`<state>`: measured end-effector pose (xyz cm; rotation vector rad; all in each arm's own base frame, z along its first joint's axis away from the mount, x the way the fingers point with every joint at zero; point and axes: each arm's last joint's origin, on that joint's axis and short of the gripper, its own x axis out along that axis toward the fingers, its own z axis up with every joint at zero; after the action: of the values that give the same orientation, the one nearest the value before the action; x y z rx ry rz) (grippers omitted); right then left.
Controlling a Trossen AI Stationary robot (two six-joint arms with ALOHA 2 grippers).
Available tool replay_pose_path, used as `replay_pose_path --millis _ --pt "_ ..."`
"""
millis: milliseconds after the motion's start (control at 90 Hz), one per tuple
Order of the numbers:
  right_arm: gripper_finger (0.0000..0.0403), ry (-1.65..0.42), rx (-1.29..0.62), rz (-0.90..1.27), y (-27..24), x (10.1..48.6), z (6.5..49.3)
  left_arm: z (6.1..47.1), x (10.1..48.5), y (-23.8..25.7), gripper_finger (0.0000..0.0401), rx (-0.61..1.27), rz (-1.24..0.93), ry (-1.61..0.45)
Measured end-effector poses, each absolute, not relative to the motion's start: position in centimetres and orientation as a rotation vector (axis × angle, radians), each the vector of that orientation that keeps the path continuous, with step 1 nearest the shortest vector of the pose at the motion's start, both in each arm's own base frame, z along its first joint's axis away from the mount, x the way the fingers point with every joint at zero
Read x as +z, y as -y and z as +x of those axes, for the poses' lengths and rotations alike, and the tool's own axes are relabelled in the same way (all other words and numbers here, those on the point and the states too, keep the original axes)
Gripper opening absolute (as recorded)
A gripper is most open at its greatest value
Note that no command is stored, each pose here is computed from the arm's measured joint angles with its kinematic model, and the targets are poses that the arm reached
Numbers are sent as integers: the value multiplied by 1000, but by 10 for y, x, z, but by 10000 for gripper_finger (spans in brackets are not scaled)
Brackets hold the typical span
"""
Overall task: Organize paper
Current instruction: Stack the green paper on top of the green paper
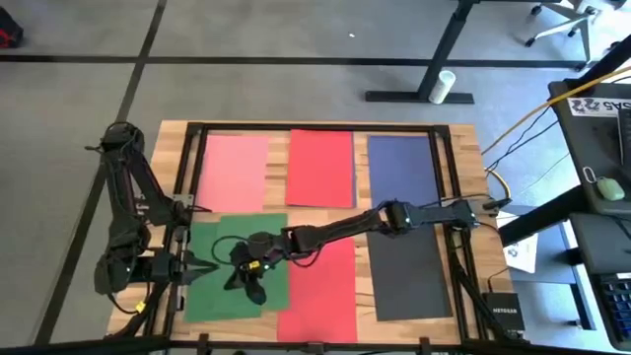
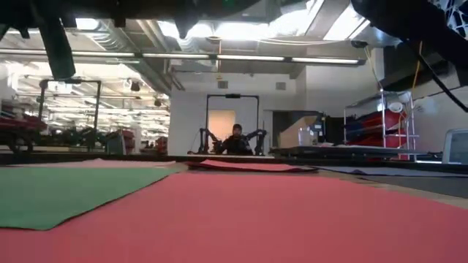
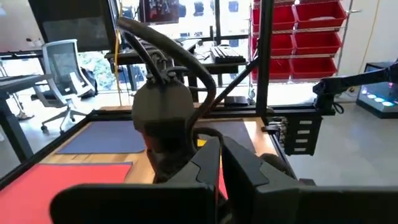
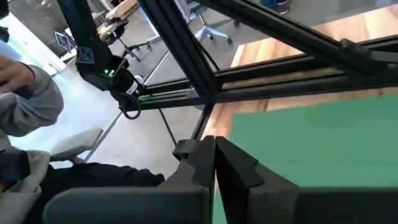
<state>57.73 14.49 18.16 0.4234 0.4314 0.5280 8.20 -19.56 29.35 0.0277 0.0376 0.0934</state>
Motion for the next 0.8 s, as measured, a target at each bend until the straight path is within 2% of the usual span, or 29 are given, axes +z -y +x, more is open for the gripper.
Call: replay_pose_path --millis 200,300,433,567,711,800 --pt "38 -493 613 437 -147 183 574 80 274 191 0 58 -19 -106" --pt "61 -600 674 454 -147 190 566 79 263 186 0 37 -77 -171" --pt "52 -749 662 345 -140 212 546 76 253 178 0 59 -139 -226" --pt "8 -932 501 162 -120 225 523 74 245 171 0 82 -174 -266" --pt "4 -1126 244 17 -87 224 507 73 234 169 0 91 -230 -300" --pt "1 -1171 147 -28 -66 214 507 73 226 169 0 97 -259 -325"
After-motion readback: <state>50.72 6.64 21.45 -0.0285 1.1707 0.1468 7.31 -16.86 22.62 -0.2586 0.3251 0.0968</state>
